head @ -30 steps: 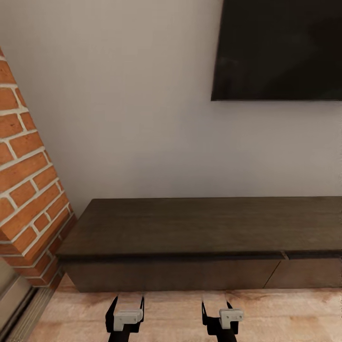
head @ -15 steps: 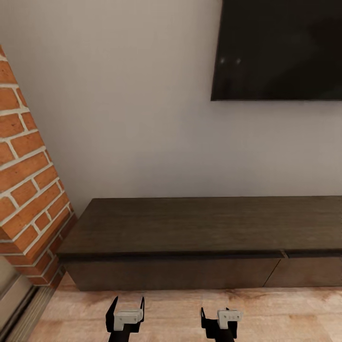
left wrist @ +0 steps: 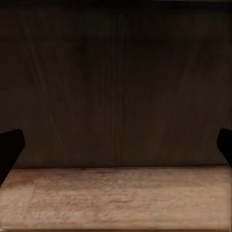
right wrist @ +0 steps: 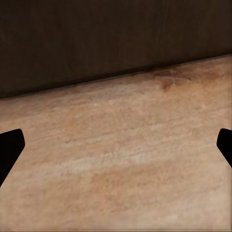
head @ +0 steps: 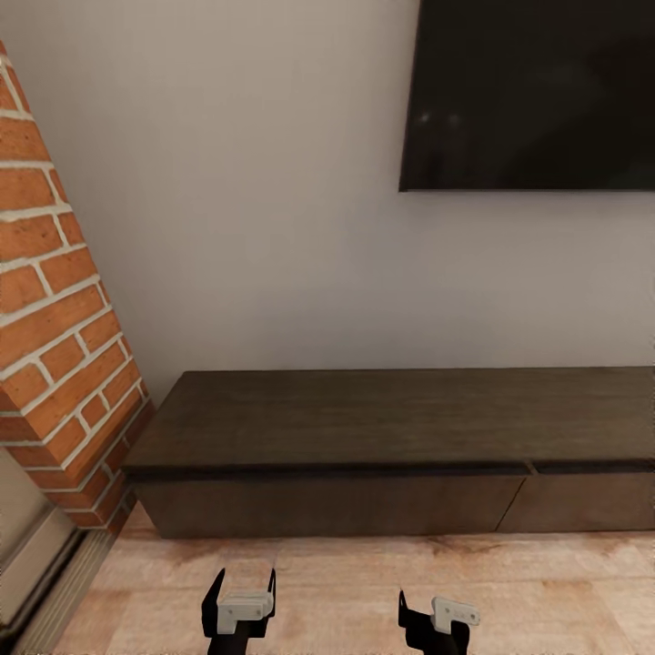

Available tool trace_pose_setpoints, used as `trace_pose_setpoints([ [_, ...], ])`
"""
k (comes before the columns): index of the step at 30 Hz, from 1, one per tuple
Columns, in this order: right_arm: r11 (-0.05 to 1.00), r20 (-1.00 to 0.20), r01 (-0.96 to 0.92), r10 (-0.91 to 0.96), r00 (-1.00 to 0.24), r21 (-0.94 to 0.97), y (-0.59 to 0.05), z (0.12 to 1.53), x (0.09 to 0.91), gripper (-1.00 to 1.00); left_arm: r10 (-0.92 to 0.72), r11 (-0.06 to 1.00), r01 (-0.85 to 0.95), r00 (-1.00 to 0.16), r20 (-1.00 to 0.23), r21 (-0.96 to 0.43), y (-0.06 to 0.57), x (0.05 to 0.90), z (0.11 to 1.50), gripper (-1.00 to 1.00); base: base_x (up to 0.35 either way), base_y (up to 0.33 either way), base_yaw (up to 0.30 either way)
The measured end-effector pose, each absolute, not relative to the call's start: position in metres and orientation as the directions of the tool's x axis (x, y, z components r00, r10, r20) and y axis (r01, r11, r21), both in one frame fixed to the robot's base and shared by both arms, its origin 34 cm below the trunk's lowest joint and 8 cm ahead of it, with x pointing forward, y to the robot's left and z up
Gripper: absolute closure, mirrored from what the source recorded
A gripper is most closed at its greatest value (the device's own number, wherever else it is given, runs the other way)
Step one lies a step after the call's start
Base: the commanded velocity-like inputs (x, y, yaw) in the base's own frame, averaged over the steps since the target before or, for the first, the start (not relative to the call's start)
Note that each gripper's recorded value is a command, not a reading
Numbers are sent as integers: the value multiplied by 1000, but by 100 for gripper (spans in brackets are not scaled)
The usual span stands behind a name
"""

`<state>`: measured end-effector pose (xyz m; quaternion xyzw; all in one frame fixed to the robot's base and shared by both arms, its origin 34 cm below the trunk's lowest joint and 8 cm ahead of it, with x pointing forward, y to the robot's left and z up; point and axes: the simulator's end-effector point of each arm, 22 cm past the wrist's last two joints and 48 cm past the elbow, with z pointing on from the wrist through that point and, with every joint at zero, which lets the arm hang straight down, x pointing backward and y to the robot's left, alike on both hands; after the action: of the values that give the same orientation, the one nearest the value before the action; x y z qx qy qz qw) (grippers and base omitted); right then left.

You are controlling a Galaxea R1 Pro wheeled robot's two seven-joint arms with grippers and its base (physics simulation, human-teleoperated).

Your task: Place each of the two pumpkins and all three candles from the living room inside a cabinet in the living room (use any cabinet), then make sure every cabinet is closed, and position the cauldron so it is next to a table in the living room.

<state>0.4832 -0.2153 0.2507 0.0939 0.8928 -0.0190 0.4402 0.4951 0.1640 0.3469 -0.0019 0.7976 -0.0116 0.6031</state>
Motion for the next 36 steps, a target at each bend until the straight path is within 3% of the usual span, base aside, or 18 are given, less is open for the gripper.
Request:
trace_pose_setpoints([
  [36, 964, -777, 258, 213, -592, 67, -228, 247, 480, -100, -18, 1000, 9, -278, -960, -22, 164, 495, 346, -100, -42, 0, 0],
])
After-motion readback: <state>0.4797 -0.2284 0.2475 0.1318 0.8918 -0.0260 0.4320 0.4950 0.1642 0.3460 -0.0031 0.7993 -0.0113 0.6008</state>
